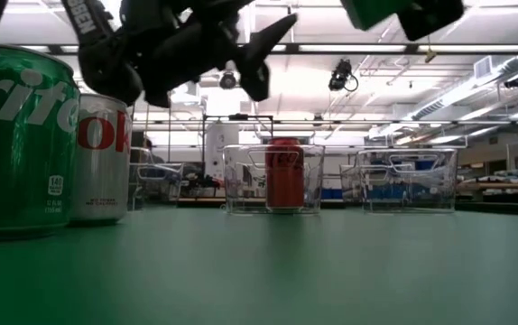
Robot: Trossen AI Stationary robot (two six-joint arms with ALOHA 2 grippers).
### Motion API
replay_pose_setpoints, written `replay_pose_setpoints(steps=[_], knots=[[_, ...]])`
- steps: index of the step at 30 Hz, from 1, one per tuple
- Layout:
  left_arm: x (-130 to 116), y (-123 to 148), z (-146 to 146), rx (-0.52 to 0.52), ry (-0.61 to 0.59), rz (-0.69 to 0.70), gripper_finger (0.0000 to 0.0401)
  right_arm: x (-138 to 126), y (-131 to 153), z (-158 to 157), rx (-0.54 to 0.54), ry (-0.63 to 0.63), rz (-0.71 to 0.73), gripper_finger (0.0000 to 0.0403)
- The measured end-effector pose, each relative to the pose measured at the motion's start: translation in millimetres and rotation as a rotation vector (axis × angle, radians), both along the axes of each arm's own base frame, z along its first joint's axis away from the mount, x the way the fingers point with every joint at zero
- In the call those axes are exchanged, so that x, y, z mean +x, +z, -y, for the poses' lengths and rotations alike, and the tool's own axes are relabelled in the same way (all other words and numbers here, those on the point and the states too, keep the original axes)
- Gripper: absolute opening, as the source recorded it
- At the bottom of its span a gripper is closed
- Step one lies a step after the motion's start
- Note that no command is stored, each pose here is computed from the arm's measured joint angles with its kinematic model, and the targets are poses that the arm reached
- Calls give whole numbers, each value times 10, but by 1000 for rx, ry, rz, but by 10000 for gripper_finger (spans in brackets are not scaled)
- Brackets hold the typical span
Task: Sort soda cans
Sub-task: Put the right green soda can into the right transparent bin
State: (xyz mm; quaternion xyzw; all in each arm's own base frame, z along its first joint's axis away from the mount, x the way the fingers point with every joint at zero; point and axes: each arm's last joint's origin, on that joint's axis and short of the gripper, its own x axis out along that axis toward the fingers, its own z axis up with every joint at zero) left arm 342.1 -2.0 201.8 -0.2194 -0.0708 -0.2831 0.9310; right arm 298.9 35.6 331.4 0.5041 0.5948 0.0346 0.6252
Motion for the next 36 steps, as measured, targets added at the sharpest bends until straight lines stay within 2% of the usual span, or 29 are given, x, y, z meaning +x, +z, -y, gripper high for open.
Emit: replay_pose_setpoints(steps=[7, 10, 17, 20, 26, 36], knots=[[297, 36, 168, -8, -57, 25, 266, 41, 15, -66, -40, 21, 73, 305], [349, 51, 183, -3, -34, 4, 276, 40, 15, -106, -58, 34, 85, 305], [376, 11, 147, 10, 6, -39, 279, 35, 9, -168, -78, 40, 86, 305], [367, 45, 147, 4, 3, -4, 279, 47, 17, -171, -74, 44, 104, 305], [440, 100, 168, 2, -37, -37, 279, 44, 22, -185, -54, 53, 104, 305], [438, 105, 17, 2, -17, -32, 278, 34, 18, -265, -84, 48, 98, 305]])
